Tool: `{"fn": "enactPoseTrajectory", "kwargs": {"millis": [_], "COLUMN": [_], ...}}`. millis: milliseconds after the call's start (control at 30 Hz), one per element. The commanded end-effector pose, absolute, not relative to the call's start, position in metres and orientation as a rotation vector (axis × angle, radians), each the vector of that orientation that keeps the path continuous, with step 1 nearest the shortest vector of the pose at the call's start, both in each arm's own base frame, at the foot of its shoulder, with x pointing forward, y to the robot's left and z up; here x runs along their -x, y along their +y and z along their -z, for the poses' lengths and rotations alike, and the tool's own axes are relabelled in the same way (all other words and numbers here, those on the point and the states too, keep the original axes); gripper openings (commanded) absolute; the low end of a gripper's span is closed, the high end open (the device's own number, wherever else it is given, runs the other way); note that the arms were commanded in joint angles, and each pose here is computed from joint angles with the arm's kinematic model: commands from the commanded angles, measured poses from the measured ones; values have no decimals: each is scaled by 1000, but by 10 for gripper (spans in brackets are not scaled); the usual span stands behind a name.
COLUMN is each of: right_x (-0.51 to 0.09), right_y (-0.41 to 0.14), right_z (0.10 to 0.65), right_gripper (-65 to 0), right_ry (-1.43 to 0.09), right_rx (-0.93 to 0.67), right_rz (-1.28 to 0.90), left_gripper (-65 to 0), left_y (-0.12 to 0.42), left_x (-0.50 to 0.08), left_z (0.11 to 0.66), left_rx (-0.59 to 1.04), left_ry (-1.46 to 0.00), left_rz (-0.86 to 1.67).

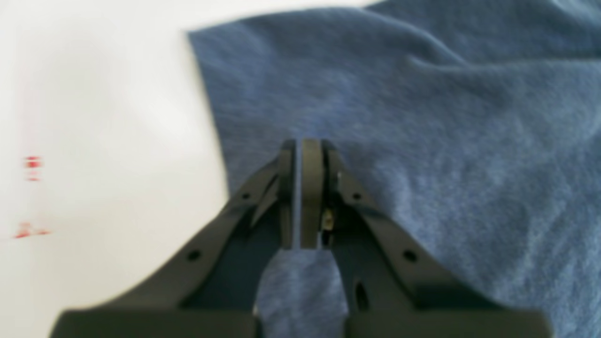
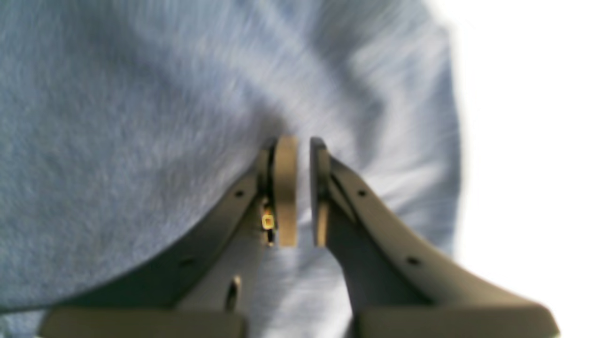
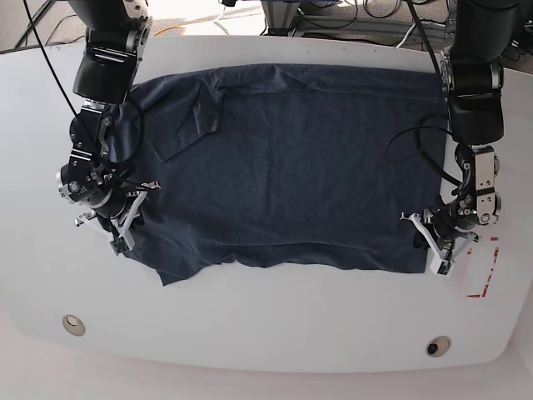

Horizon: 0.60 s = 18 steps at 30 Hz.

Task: Layout the t-shirt on the table in an organized manner, then fold the t-shirt properly
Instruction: 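Pull the hem edge with both grippers to smooth the shirt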

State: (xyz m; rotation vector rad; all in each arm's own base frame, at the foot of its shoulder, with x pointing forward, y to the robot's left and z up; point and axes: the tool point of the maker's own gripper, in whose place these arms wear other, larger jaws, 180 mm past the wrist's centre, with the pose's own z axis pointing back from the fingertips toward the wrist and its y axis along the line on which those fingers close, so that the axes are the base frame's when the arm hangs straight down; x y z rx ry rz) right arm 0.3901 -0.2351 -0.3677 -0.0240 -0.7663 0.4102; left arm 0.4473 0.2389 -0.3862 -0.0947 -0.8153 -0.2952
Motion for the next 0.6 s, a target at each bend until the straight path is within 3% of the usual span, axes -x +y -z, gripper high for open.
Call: {"fn": "enactPoseTrajectory", "kwargs": {"millis": [0, 100, 200, 300, 433, 567], "right_x": [-406, -397, -386, -369, -344, -319], "right_y": [-239, -241, -244, -244, -240, -231], "right_z": [329, 320, 310, 305, 303, 314], "right_gripper": [-601, -549, -423, -289, -197, -209], "right_ry": [-859, -840, -820, -800, -772, -720], "right_rx": [74, 122, 171, 215, 255, 249], "right_rz": [-430, -448, -464, -483, -510, -512], "left_gripper": [-644, -644, -642, -594, -428, -283], "left_y": [249, 253, 249, 244, 256, 268], "left_x": [-464, -464, -463, -459, -451, -441], "left_z": [354, 345, 339, 336, 332, 326], "left_rx": [62, 35, 33, 39, 21, 7], "left_ry": [-873, -866, -860, -846, -815, -843], "left_rz": [310, 329, 362, 414, 449, 413]}}
